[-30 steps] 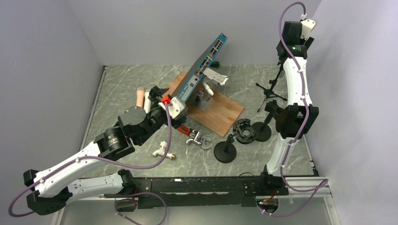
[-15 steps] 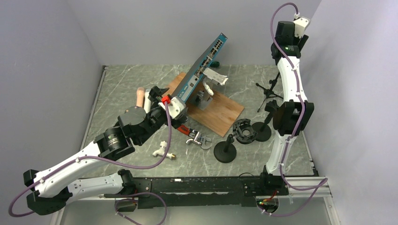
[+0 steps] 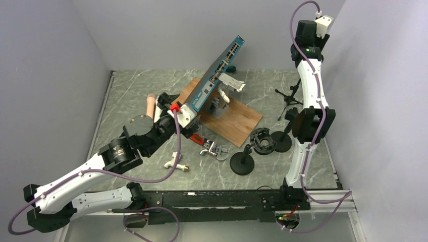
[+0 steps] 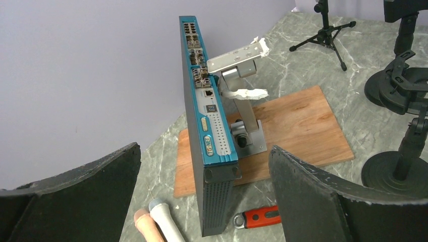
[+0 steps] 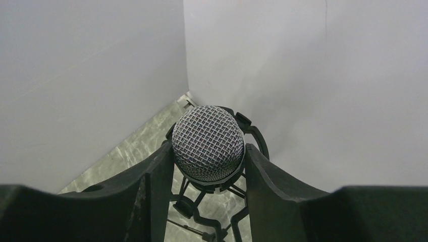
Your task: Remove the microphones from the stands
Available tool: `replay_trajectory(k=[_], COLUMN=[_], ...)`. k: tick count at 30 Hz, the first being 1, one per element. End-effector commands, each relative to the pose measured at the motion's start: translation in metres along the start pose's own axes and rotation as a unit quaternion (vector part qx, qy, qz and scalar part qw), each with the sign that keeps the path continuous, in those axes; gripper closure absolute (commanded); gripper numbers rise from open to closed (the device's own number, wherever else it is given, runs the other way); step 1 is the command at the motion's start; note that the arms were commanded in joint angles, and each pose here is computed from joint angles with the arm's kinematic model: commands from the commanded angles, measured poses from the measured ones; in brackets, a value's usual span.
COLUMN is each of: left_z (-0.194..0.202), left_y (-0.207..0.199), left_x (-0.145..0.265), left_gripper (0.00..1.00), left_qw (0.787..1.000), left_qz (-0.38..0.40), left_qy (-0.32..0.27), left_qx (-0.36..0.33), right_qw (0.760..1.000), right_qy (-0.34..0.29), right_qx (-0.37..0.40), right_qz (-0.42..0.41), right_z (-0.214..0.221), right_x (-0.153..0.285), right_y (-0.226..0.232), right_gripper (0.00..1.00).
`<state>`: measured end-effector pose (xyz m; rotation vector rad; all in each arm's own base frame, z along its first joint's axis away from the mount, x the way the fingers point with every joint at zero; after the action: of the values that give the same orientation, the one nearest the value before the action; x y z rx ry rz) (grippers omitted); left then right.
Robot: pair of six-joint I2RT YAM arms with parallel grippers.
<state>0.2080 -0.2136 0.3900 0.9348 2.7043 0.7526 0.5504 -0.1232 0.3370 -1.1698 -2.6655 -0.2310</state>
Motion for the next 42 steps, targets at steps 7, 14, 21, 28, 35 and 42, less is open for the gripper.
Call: replay_trajectory(k=[7, 14, 21, 28, 35, 42], left_z=[-0.013, -0.012, -0.011, -0.009, -0.009, -0.010], left_y=[0.011, 0.009, 0.008, 0.010, 0.015, 0.029], left_x=[0.004, 0.001, -0.001, 0.000, 0.002, 0.011], left_gripper=[0.01, 0.01, 0.01, 0.01, 0.01, 0.01], left_qw=[1.000, 1.000, 1.000, 1.000, 0.999, 0.998], left_qz=[-0.014, -0.012, -0.011, -0.017, -0.032, -0.062], left_qy=[-0.021, -0.018, -0.015, -0.013, -0.015, -0.015], left_qx=[0.014, 0.014, 0.014, 0.013, 0.014, 0.014], right_qw=[0.998, 0.988, 0.980, 0.966, 0.949, 0.936], right_qy=[-0.056, -0.138, -0.172, -0.222, -0.262, -0.261], right_qx=[-0.026, -0.049, -0.075, -0.090, -0.115, -0.144], right_qz=[-0.023, -0.050, -0.066, -0.092, -0.133, -0.185], right_z=[-0.046, -0.105, -0.142, -0.185, -0.218, -0.229], right_x=[0.022, 0.058, 0.079, 0.114, 0.162, 0.209], right_y=[0.002, -0.001, -0.007, -0.024, -0.032, -0.039], right_gripper=[1.00, 1.00, 1.00, 1.00, 1.00, 1.00])
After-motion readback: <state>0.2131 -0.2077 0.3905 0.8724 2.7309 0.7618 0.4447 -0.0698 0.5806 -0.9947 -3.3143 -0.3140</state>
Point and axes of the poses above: each gripper's point midway between its finger pads, its own x axis back along the fingers, its own y axis along the line the jaws close on, z = x × y, the point moved 2 cm from there along x, back along the fingers, and after that the axes turned 7 degrees about -x, right-handed, at the moved point
